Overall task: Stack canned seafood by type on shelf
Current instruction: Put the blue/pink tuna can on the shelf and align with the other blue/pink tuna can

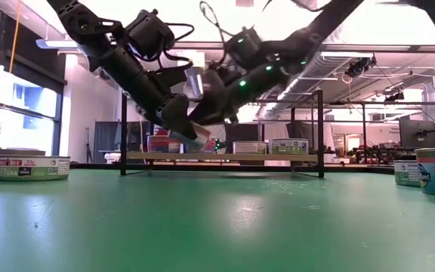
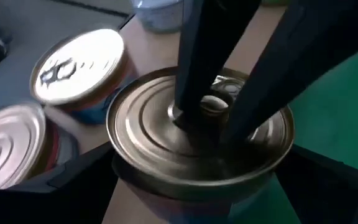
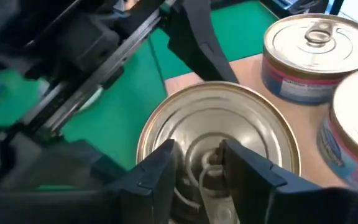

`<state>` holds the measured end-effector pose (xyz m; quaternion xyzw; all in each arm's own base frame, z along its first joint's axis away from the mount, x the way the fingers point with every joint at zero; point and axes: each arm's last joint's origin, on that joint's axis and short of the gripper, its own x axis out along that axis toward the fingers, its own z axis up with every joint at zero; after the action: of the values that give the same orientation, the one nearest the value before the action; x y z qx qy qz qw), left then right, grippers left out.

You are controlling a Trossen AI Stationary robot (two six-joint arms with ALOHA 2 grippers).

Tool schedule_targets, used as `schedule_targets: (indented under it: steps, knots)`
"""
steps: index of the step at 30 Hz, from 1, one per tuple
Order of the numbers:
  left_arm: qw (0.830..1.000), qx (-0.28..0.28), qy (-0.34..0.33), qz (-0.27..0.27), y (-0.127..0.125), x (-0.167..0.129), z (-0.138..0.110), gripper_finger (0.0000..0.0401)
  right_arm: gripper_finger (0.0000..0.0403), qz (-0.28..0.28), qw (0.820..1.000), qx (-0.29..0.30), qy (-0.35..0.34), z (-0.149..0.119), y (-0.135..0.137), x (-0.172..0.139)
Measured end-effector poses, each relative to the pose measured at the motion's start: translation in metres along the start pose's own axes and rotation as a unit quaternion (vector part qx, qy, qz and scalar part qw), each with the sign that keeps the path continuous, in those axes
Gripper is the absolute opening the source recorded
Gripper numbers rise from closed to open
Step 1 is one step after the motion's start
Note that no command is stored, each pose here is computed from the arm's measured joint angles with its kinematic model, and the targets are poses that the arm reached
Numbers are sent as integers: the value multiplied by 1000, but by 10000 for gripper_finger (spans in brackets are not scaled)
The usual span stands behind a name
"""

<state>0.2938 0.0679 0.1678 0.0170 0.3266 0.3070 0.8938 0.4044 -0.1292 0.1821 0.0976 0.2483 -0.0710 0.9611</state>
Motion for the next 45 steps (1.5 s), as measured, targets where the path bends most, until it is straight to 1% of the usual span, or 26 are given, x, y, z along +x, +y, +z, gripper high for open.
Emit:
schedule_targets:
  steps: [3, 8, 12, 15, 18, 22, 23, 26, 28, 30, 32, 35, 36, 38, 41, 44, 45]
  knots:
    - [1000, -4, 4, 5, 1, 1, -1, 386, 119, -4, 1000, -3, 21, 4, -6, 12]
    - [1000, -1, 9, 10, 1, 1, -3, 386, 109, -14, 998, 3, 57, 5, -15, 17]
    - [999, 27, 9, 22, 2, -1, -2, 386, 103, -18, 998, 10, 67, 0, -22, 20]
    - [999, 35, 14, 23, 5, -8, 0, 386, 99, -21, 997, 12, 74, -5, -24, 24]
    - [999, 28, 12, 21, 10, -21, 7, 386, 96, -35, 996, 11, 82, -11, -28, 28]
    - [998, 35, 49, 1, 15, -34, 2, 386, 96, -40, 996, 9, 77, -11, -29, 30]
    - [998, 32, 50, -7, 17, -39, 3, 386, 96, -41, 996, 8, 73, -11, -28, 30]
    - [999, 25, 34, 7, 24, -51, 9, 386, 96, -38, 999, 1, 27, -3, -28, 32]
    - [1000, 18, 24, 9, 26, -59, 11, 386, 96, -36, 999, 0, 9, 2, -27, 29]
    - [1000, 14, 8, 0, 27, -68, 15, 386, 96, -37, 999, 3, 3, 9, -25, 21]
    - [1000, -4, -17, -9, 28, -76, 20, 386, 96, -37, 999, -5, -13, 22, -21, 9]
    - [999, -16, -32, -21, 27, -77, 23, 385, 96, -35, 999, -27, -28, 45, -14, -18]
    - [999, -18, -37, -28, 26, -76, 25, 385, 96, -33, 999, -30, -23, 50, -10, -26]
    - [997, -24, -53, -45, 24, -70, 28, 384, 96, -35, 999, -42, -4, 55, -2, -41]
    - [996, -20, -62, -67, 21, -54, 29, 381, 96, -58, 995, -72, 30, 62, 19, -67]
    - [997, -10, -35, -63, 22, -38, 34, 376, 96, -100, 988, -94, 78, 62, 40, -93]
    - [998, -5, -22, -58, 24, -32, 36, 374, 96, -109, 984, -99, 96, 58, 46, -100]
